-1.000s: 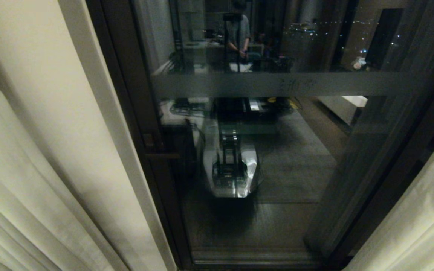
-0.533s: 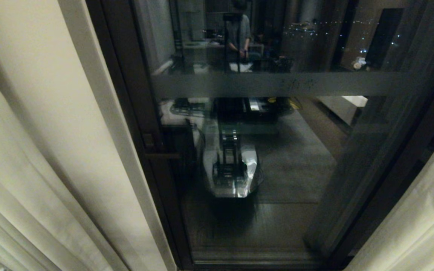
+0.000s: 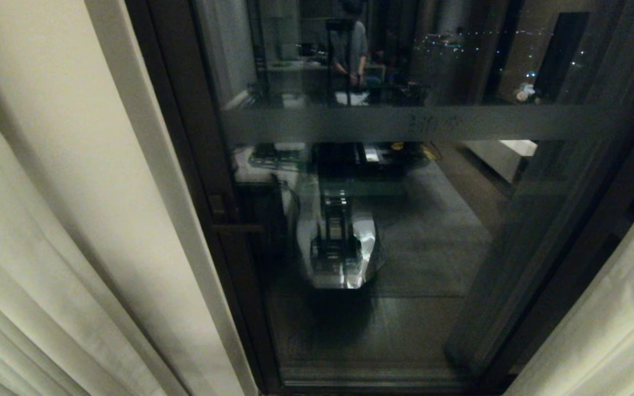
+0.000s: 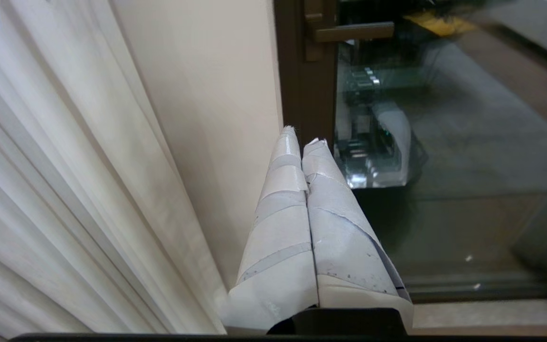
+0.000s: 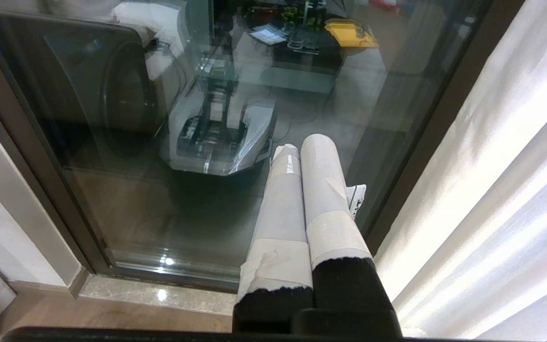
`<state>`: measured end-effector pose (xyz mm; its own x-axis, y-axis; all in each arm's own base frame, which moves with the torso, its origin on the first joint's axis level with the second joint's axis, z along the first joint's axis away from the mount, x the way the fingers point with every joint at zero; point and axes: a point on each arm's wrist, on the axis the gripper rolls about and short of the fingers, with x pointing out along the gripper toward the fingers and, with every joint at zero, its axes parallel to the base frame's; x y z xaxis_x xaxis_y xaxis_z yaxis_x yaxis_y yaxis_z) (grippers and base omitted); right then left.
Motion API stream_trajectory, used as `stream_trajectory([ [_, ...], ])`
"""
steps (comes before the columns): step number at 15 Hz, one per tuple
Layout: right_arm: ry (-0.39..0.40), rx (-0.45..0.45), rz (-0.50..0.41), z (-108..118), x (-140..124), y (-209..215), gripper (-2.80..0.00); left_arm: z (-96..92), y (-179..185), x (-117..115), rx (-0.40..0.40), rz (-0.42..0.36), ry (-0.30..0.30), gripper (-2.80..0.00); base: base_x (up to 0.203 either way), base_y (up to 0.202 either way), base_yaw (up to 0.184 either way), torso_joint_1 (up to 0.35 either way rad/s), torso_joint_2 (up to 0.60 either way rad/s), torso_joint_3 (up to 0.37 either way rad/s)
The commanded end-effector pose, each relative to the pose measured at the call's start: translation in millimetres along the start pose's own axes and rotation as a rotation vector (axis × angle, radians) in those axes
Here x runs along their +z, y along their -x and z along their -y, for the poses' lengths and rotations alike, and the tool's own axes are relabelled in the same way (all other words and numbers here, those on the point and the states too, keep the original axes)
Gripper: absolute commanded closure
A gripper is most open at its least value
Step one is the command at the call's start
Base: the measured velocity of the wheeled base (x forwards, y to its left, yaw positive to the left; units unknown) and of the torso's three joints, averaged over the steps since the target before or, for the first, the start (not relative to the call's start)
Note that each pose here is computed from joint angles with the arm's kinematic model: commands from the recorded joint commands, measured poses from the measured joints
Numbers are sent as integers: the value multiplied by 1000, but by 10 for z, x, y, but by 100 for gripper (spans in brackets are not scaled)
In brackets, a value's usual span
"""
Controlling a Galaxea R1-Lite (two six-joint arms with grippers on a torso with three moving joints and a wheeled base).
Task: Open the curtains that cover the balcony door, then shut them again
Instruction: Pull the inner curtains open on both sides
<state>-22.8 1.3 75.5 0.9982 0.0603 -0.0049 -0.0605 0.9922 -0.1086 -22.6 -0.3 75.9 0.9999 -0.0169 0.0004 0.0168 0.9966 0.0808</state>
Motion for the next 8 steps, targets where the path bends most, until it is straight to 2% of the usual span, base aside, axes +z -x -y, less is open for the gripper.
stream_trajectory([
  [1,1,1,0,0,0,0,0,0,2,-1,2,2,-22,0,0,0,0,0,0,0],
  [8,1,1,0,0,0,0,0,-1,2,1,6,4,-13,0,0,0,0,0,0,0],
])
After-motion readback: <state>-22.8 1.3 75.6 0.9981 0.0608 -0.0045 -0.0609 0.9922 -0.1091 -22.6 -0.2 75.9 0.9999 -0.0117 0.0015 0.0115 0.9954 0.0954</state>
